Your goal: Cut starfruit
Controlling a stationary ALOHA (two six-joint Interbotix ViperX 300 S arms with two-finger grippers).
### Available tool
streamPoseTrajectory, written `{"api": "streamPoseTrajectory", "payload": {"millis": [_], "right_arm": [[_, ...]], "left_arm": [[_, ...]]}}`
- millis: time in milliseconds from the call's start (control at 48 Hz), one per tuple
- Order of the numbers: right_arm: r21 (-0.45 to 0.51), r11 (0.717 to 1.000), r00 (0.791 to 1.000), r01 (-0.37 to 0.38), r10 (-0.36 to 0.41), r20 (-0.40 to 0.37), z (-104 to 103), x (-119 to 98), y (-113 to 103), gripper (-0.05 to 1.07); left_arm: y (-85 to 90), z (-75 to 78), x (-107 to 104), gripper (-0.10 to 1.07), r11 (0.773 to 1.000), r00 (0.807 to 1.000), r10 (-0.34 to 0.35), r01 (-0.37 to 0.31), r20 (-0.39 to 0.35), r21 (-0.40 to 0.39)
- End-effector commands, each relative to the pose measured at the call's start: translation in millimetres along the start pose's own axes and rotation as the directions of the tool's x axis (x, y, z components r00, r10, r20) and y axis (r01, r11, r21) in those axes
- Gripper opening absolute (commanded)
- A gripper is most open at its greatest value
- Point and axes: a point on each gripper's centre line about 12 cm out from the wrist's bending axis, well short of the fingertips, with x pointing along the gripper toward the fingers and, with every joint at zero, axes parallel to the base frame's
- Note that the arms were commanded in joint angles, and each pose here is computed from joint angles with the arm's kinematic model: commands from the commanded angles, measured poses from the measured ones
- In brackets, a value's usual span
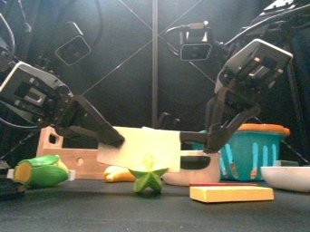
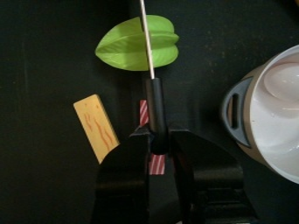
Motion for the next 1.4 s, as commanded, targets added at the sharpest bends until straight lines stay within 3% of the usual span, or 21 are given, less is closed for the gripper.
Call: {"api": "streamPoseTrajectory", "payload": {"millis": [0, 875, 1375], "right_arm": [[0.014, 1.000, 0.999, 0.001, -0.001, 0.043, 15.9, -4.0, -4.6, 0.38], [0.008, 1.000, 1.000, 0.007, -0.007, 0.007, 13.0, 19.2, -2.8, 0.38], [0.002, 1.000, 1.000, 0.005, -0.005, 0.018, 16.9, 18.5, -2.1, 0.38]], "left_arm": [[0.7, 3.6, 2.9, 0.38, 1.000, 1.000, 0.005, -0.005, 0.011, -0.005], [6.5, -17.3, 9.9, 0.38, 0.999, 0.996, 0.041, -0.043, -0.073, -0.021], [6.2, -11.1, 13.0, 0.38, 0.999, 0.997, 0.041, -0.044, -0.065, -0.032]]}}
